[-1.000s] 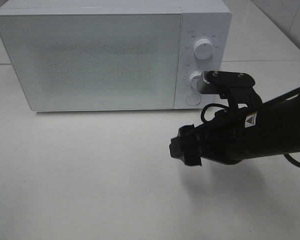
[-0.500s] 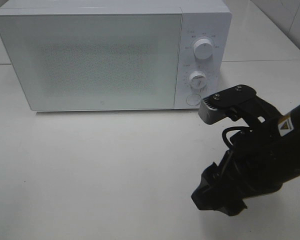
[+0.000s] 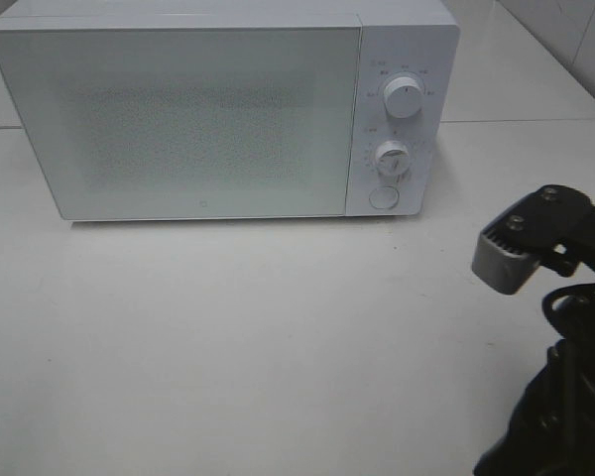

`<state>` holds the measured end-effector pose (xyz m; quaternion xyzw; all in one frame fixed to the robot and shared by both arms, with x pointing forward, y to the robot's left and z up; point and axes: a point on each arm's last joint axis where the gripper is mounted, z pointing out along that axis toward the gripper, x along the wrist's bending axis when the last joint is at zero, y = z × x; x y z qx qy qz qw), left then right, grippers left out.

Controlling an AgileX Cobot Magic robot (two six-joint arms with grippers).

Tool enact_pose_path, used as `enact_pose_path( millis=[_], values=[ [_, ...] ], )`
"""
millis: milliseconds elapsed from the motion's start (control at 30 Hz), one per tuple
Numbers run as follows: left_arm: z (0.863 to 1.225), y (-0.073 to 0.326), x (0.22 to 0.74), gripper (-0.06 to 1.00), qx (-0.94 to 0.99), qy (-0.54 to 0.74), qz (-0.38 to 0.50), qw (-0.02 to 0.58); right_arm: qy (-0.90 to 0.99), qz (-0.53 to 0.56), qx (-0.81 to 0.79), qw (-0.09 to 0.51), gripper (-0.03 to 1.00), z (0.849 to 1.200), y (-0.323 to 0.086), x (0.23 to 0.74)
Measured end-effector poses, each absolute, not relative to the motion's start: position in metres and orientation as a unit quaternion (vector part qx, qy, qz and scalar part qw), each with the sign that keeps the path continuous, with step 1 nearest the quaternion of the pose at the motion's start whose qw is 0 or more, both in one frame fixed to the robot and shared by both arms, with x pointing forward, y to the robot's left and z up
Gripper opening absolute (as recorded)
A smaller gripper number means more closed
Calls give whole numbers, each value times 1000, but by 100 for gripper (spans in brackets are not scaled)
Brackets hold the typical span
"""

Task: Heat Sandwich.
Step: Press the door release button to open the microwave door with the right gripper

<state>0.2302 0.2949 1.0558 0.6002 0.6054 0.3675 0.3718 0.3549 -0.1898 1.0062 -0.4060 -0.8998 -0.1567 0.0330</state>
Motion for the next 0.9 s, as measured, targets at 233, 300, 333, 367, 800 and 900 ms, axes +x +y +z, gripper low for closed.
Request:
enact_pose_path(
  millis=[233, 300, 333, 367, 800, 900],
  values=[
    [1056, 295, 230, 97, 600, 605, 368, 372, -900, -212, -381, -7, 77, 1036, -212, 326],
    [1056, 295, 230, 97, 600, 605, 368, 372, -896, -239, -374, -24, 77, 1044, -219, 316],
    [1056, 295, 230, 97, 600, 605, 368, 372, -896, -239, -374, -24, 77, 1044, -219, 316],
    [1056, 295, 230, 97, 600, 605, 368, 372, -889, -267, -370, -40, 77, 1052, -226, 307],
    [1056, 295, 230, 97, 600, 605, 368, 372, -793, -369, -457, -160, 77, 1072, -276, 267],
    [1056, 295, 230, 97, 600, 605, 368, 372, -776, -363, -482, -182, 77, 1072, -282, 265]
  ],
)
